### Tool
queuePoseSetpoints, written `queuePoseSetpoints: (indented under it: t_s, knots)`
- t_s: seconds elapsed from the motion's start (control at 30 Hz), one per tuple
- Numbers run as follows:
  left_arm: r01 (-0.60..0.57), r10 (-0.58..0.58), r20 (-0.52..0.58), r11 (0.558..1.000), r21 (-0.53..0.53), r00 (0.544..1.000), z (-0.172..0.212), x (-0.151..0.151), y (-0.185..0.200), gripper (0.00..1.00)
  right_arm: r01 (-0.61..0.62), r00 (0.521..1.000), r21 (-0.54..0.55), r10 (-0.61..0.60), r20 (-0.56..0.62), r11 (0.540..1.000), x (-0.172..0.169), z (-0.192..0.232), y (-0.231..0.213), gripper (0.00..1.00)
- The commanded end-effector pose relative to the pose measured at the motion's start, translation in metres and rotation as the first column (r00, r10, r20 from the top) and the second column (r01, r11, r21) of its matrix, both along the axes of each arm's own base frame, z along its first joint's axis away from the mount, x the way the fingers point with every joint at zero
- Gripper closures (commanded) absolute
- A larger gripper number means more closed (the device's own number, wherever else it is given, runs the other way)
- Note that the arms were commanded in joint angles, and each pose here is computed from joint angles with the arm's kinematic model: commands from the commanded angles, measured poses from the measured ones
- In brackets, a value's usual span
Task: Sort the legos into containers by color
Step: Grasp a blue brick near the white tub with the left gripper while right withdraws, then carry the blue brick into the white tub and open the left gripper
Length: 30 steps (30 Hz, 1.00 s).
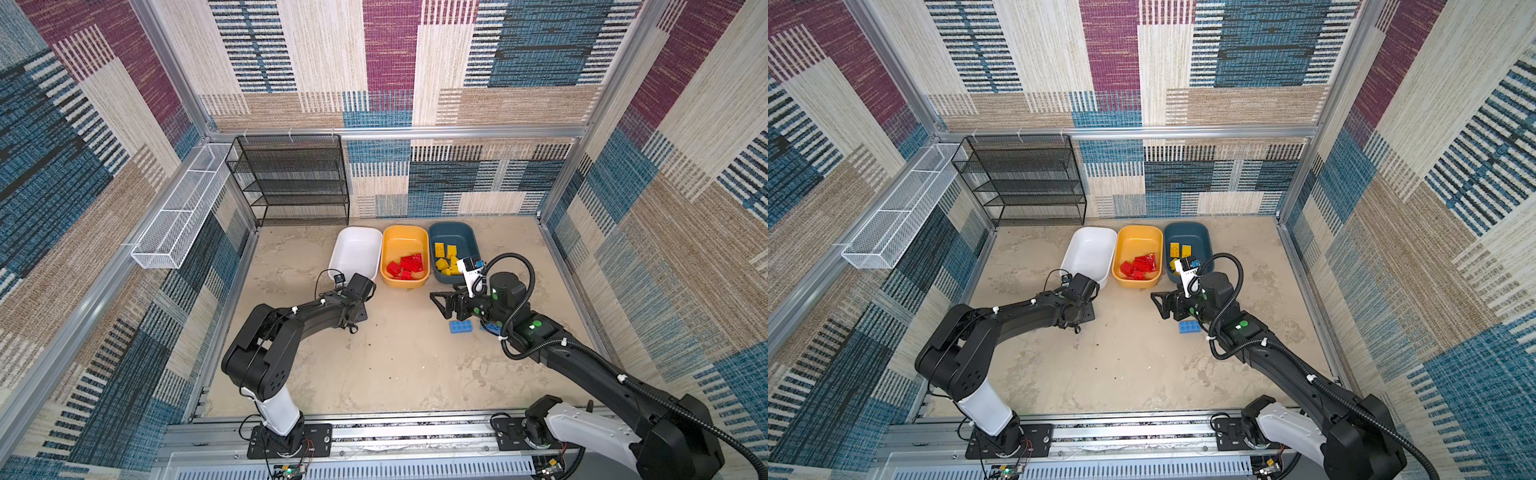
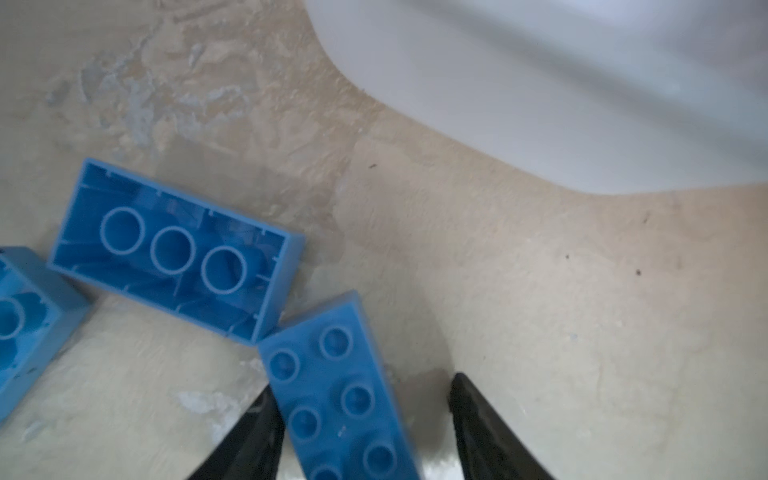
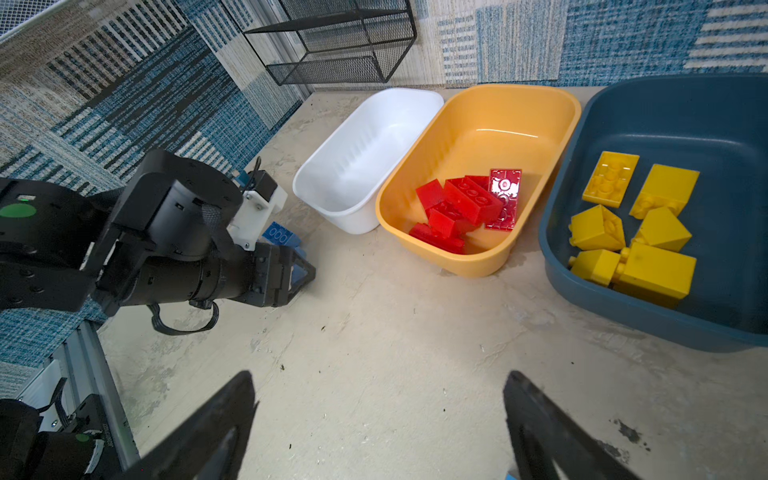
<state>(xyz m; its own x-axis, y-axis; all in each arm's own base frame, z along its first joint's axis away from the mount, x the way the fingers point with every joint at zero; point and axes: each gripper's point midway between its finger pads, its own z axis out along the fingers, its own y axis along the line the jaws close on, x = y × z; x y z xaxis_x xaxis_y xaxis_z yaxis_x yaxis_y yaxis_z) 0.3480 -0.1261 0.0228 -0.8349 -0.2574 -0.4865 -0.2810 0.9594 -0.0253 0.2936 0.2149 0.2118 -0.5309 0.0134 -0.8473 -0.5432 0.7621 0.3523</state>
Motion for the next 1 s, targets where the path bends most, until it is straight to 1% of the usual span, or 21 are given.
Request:
queuePoseSetpoints:
  t_s: [0.0,0.13,0.37,0.47,0.57,0.6,0.7,0.87,0.97]
  knots:
    - [0.036,-0.036,-0.051,0.999,-0.015,0.998,-0.008,-0.002,-0.006,0.42,-0.006,0.999,0.027,0.005,0.034,1.0,0.001,0.012,0.003,0.06]
    - [0.047,-0.049,-0.062,0.999,-0.024,0.997,-0.008,-0.001,-0.01,0.5,0.001,0.999,0.027,-0.002,0.04,1.0,0.001,0.013,0.001,0.06]
    - [0.051,-0.054,-0.08,0.998,-0.045,0.995,-0.01,-0.007,-0.011,0.67,0.002,0.999,0.032,-0.004,0.042,0.999,0.0,0.012,0.001,0.06]
    - [0.061,-0.065,-0.078,0.996,-0.058,0.995,-0.007,-0.008,-0.014,0.71,-0.001,0.999,0.036,0.0,0.036,0.999,0.0,0.011,0.001,0.05]
    - [0.073,-0.078,-0.071,0.995,-0.072,0.994,0.002,-0.009,-0.016,0.72,-0.009,1.0,0.045,0.008,0.029,0.999,-0.002,0.009,0.003,0.05]
    - [0.076,-0.082,-0.067,0.994,-0.077,0.994,0.005,-0.009,-0.017,0.72,-0.01,1.0,0.048,0.009,0.021,0.999,-0.003,0.007,0.003,0.02]
    - [0.097,-0.104,-0.067,0.991,-0.094,0.992,0.017,-0.009,-0.022,0.72,0.001,1.0,0.041,-0.001,-0.017,0.999,-0.003,-0.006,0.002,0.0]
    - [0.157,-0.174,-0.099,0.974,-0.16,0.98,0.041,-0.016,-0.035,0.72,0.019,0.998,0.03,-0.017,-0.058,0.999,-0.005,-0.018,-0.001,0.0]
    - [0.197,-0.217,-0.094,0.962,-0.19,0.972,0.059,-0.021,-0.041,0.72,0.021,0.998,0.032,-0.019,-0.067,0.999,-0.009,-0.019,-0.003,0.0]
